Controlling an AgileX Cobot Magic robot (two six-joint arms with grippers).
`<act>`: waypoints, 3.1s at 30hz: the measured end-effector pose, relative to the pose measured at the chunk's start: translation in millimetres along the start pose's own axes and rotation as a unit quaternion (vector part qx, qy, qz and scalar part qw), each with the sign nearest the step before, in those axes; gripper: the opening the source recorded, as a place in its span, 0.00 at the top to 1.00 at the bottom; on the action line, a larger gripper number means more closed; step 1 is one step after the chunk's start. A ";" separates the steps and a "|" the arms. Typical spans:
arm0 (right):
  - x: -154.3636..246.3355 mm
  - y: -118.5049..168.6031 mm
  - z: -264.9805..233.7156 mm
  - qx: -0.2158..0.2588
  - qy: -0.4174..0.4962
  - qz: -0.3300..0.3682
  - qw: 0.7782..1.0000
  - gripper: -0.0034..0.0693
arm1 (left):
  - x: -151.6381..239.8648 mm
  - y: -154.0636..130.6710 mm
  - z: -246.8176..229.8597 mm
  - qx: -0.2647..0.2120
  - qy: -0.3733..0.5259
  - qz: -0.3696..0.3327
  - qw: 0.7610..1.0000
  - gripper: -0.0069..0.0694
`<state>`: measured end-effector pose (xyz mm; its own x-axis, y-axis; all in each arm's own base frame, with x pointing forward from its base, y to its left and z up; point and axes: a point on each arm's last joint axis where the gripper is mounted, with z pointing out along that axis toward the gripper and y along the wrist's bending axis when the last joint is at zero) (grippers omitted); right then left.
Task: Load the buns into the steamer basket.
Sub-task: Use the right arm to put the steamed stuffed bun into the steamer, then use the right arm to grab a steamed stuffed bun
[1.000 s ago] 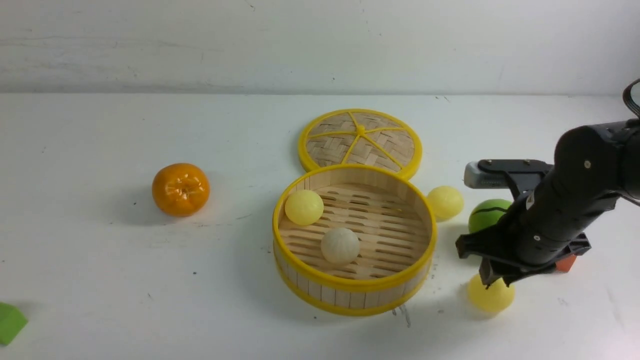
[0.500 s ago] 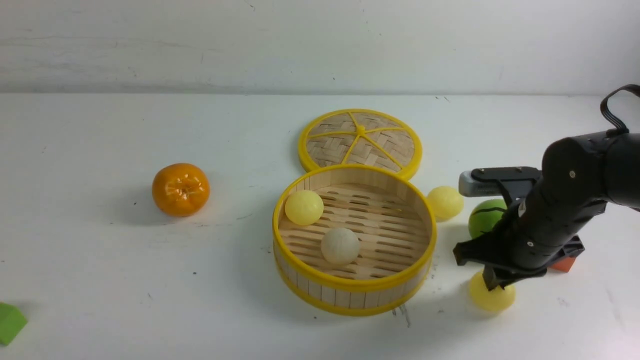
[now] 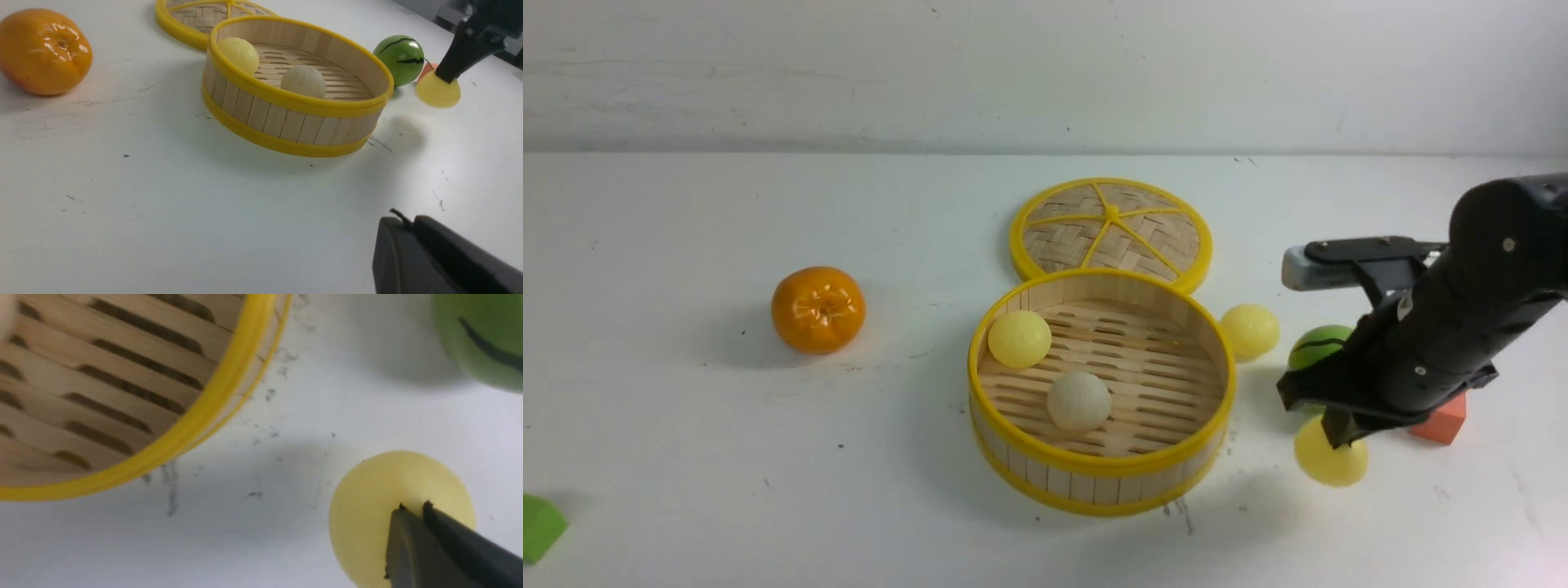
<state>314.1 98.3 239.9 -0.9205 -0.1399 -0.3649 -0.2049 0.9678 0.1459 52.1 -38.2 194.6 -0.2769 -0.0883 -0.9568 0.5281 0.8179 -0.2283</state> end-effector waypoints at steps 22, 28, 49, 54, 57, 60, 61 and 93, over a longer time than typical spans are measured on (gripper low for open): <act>-42.3 68.5 51.6 -0.076 -0.044 -0.075 0.993 0.86 | 0.0 0.0 0.0 0.000 0.000 0.000 1.000 0.83; -46.9 70.5 44.7 -0.079 -0.049 -0.077 0.993 0.54 | 0.0 0.0 0.0 0.000 0.000 0.000 1.000 0.83; -108.8 -32.1 39.2 0.011 -0.090 0.054 0.994 0.57 | 0.0 0.0 0.0 0.000 0.000 0.000 1.000 0.80; -120.1 -38.2 60.2 0.005 -0.079 0.066 0.995 0.58 | 0.0 0.0 0.0 0.000 0.000 0.000 1.000 0.80; -123.2 -40.9 74.4 0.004 -0.069 0.070 0.995 0.58 | 0.0 0.0 0.0 0.000 0.000 0.000 1.000 0.80; -121.9 -42.2 83.3 0.003 -0.060 0.073 0.995 0.58 | 0.0 0.0 0.0 0.000 0.000 0.000 1.000 0.79; -122.0 -42.2 83.9 0.003 -0.060 0.074 0.995 0.58 | 0.0 0.0 0.0 0.000 0.000 0.000 1.000 0.79; -122.5 -41.6 100.0 -0.014 -0.063 0.050 0.997 0.76 | 0.0 0.0 0.0 0.000 0.000 0.000 1.000 0.77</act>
<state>468.7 96.0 186.5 -0.8877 -0.0147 -0.4602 -0.1256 0.9693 0.2113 52.1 -38.2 194.6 -0.2769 -0.0874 -0.9569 0.5283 0.8180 -0.2276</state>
